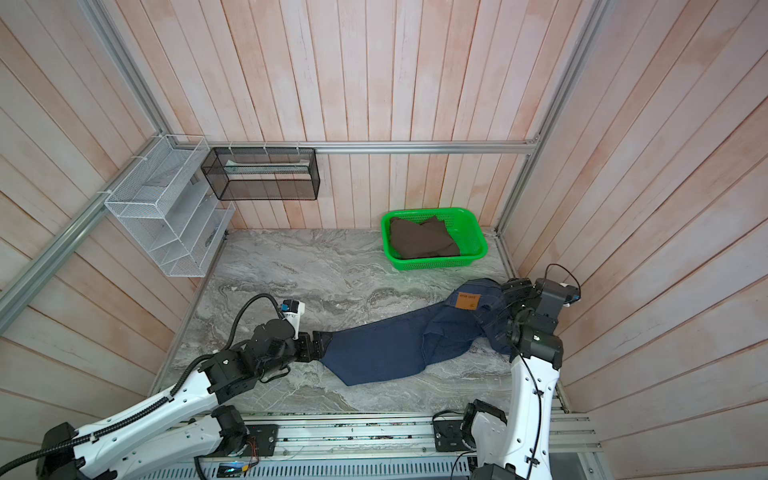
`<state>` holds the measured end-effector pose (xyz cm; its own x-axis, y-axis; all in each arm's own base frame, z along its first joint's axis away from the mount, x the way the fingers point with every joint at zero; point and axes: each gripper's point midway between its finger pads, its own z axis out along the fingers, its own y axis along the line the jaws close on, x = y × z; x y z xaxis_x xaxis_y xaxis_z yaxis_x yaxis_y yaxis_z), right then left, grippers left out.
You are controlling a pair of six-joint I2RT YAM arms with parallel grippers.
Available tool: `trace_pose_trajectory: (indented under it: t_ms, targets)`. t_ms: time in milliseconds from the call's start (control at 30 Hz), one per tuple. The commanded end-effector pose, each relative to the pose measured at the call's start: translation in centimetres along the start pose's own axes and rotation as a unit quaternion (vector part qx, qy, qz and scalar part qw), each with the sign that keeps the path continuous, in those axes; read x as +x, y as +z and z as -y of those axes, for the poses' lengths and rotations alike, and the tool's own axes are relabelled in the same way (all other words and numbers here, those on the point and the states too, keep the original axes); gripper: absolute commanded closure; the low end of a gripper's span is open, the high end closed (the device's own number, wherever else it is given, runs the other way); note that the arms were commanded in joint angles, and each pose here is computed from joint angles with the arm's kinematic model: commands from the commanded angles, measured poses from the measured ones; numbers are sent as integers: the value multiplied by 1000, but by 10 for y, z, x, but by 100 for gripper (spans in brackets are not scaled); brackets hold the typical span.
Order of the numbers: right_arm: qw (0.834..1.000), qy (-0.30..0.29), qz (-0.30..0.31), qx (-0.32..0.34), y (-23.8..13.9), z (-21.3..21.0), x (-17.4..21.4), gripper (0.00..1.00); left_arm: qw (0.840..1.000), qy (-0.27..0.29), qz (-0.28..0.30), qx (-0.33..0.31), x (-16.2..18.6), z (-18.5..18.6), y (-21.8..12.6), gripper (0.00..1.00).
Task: Fold and stack the trousers
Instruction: 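Lay the jeans down with the right gripper while the left grasps the hems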
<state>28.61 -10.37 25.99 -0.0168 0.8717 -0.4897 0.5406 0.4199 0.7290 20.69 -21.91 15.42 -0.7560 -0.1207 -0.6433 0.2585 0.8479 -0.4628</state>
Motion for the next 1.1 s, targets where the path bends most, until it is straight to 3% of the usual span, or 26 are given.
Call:
trace_pose_trajectory:
  t_ms: [0, 267, 567, 667, 867, 1000, 1033, 1067]
  targets:
    - [1000, 14, -14, -17, -6, -9, 3, 24, 998, -54, -17, -14, 26, -1, 10, 9]
    - [995, 24, -83, -52, 9, -14, 43, 25, 993, -102, -51, 10, 71, 23, 38, 9]
    - [982, -63, -176, -35, 12, -15, 134, 25, 989, -120, -90, 1, 106, 29, 56, 13]
    - [978, -74, -193, -25, 14, -4, 153, 25, 988, -128, -84, 1, 106, 29, 61, 21]
    - [977, -86, -197, -13, 16, 7, 159, 25, 990, -114, -81, -17, 106, 28, 77, 49]
    - [977, -96, -190, -9, 14, 5, 153, 25, 988, -120, -89, -29, 110, 19, 82, 50]
    - [976, -101, -190, -8, 13, 4, 153, 25, 988, -120, -91, -35, 111, 16, 82, 44]
    - [976, -105, -190, -5, 13, 5, 152, 25, 988, -118, -93, -41, 111, 14, 82, 32]
